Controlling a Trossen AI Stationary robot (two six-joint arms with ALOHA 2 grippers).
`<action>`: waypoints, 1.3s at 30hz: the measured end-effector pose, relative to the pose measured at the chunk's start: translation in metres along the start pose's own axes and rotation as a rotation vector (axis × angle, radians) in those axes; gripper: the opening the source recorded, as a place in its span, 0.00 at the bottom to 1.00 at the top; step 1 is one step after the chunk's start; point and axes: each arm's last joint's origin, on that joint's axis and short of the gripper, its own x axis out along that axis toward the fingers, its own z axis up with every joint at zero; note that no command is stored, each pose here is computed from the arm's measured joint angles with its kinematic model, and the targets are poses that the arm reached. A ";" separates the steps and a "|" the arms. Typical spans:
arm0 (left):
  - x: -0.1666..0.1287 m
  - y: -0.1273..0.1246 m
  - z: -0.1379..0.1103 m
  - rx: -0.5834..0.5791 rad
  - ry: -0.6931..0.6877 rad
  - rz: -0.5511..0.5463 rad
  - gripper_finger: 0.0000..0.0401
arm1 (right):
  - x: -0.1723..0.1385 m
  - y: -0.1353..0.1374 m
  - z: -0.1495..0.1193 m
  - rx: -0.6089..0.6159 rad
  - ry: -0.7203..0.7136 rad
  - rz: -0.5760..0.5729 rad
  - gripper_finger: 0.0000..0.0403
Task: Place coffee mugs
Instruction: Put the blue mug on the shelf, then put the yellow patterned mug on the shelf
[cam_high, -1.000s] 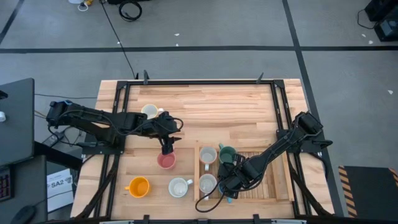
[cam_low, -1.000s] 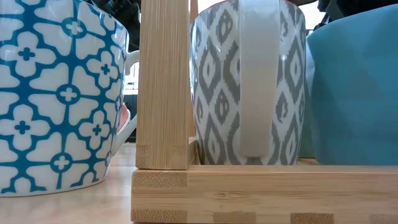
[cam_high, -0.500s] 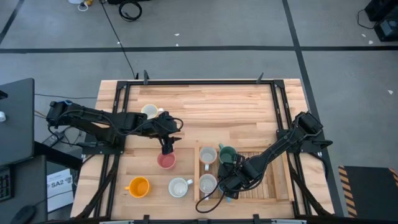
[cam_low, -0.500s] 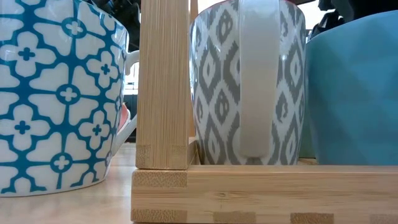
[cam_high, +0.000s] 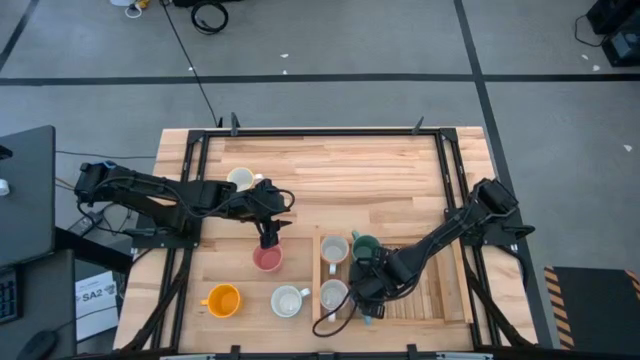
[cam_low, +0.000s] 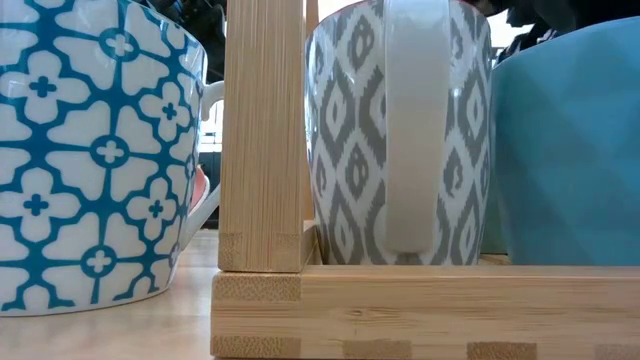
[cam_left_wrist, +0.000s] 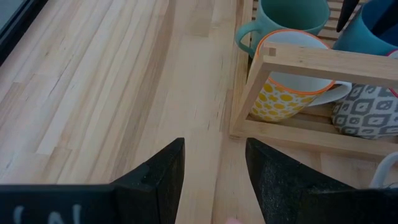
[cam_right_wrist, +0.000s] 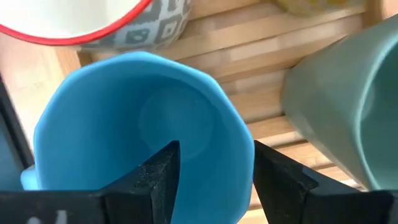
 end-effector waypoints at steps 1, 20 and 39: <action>0.000 0.000 0.000 0.000 0.000 0.000 0.44 | 0.000 -0.001 0.001 0.000 0.013 0.011 0.49; 0.000 0.000 0.000 0.010 0.000 0.001 0.44 | -0.064 -0.028 -0.004 0.011 -0.037 0.081 0.49; -0.016 0.053 0.023 -0.243 0.018 0.345 0.44 | -0.161 -0.099 -0.013 0.066 -0.523 -0.105 0.49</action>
